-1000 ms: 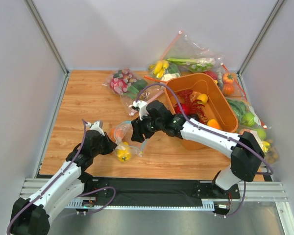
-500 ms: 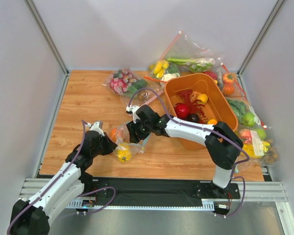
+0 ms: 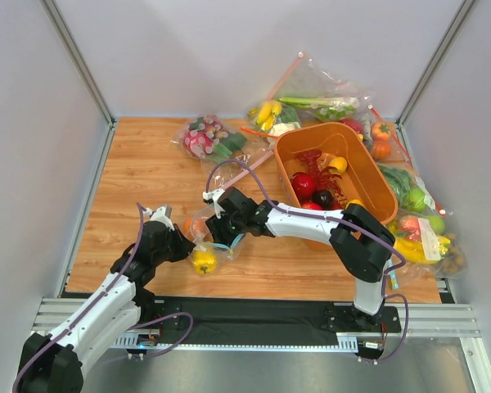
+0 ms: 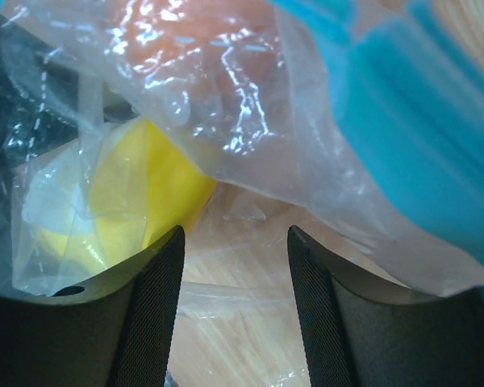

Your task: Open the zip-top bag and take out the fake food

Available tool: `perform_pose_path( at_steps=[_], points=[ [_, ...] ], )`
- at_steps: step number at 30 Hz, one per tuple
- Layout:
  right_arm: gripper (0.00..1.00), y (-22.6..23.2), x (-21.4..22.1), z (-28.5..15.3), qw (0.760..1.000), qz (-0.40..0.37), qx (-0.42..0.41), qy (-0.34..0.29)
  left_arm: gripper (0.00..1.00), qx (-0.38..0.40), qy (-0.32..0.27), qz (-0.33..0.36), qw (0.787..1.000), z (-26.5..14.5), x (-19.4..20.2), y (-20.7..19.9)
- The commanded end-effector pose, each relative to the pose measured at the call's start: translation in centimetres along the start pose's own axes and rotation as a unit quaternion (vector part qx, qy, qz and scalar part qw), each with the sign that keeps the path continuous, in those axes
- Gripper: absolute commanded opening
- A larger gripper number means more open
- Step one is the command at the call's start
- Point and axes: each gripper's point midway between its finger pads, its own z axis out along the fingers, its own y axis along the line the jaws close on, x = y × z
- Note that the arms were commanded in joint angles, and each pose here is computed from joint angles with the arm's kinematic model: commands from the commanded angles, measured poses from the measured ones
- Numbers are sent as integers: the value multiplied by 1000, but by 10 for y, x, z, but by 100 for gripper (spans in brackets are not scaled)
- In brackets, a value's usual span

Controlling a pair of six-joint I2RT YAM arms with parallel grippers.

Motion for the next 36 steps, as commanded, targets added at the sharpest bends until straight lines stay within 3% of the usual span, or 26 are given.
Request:
perform_pose_path(
  at_steps=[1, 18, 25, 36],
  points=[
    [56, 24, -7, -10, 999, 5, -46, -12, 0, -1, 2, -7, 1000, 3, 4, 3],
    [59, 71, -7, -18, 988, 26, -155, 5, 0, -5, -2, -14, 1000, 3, 4, 5],
    [70, 97, -2, -20, 980, -4, -200, 8, 0, -4, -3, -14, 1000, 4, 5, 6],
    [81, 87, 23, 16, 987, -52, -154, 17, 0, 1, -2, -13, 1000, 2, 5, 4]
  ],
)
